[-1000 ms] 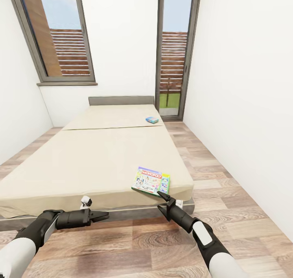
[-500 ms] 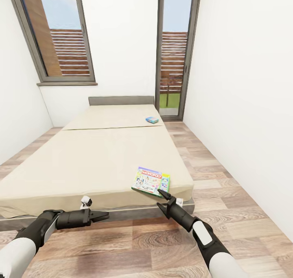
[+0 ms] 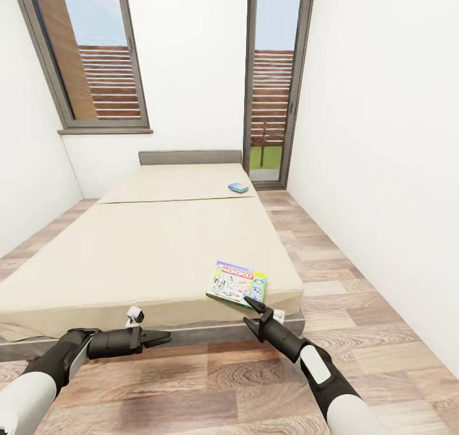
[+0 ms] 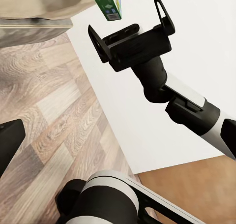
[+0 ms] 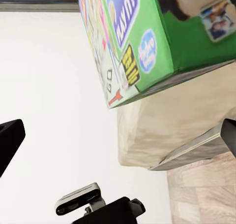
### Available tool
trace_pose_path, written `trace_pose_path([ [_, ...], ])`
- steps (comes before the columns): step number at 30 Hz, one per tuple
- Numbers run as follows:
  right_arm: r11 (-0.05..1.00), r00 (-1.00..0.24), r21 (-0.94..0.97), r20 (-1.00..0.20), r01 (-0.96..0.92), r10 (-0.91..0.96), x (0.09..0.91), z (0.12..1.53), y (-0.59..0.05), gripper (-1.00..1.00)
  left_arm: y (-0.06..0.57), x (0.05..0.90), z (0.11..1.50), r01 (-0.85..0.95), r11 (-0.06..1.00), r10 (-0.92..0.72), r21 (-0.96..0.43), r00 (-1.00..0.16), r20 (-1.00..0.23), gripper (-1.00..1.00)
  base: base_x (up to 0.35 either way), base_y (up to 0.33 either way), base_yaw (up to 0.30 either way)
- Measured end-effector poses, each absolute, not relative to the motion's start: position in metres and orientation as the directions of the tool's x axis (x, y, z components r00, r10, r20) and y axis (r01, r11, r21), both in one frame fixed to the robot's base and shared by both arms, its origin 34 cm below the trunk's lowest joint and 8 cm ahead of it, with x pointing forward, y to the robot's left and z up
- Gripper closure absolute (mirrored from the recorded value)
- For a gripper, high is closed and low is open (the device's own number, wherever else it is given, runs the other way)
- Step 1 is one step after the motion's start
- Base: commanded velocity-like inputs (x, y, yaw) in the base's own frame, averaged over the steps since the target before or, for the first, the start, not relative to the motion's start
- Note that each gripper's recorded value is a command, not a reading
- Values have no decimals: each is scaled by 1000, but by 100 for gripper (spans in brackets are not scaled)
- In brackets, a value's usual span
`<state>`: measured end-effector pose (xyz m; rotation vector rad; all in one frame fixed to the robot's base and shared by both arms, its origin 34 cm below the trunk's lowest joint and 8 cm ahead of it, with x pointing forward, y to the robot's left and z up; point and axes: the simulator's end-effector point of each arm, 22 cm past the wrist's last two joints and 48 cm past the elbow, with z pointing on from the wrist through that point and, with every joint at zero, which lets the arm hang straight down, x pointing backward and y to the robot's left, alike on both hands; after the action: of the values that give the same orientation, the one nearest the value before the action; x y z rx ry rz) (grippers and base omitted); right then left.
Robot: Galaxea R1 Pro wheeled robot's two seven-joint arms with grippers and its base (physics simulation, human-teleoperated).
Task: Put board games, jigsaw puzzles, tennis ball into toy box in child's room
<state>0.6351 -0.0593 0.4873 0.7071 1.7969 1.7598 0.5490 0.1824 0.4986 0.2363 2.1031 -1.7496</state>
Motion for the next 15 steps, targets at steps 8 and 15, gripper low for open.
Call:
trace_pose_path([
  [8, 21, -729, 1000, -10, 6, 684, 635, 487, -59, -100, 182, 549, 499, 373, 205, -119, -905, -908, -401, -100, 0, -51, 0],
  [15, 22, -730, 1000, -11, 6, 684, 635, 487, -59, -100, 182, 549, 499, 373, 205, -119, -905, -908, -402, -100, 0, -135, 0],
])
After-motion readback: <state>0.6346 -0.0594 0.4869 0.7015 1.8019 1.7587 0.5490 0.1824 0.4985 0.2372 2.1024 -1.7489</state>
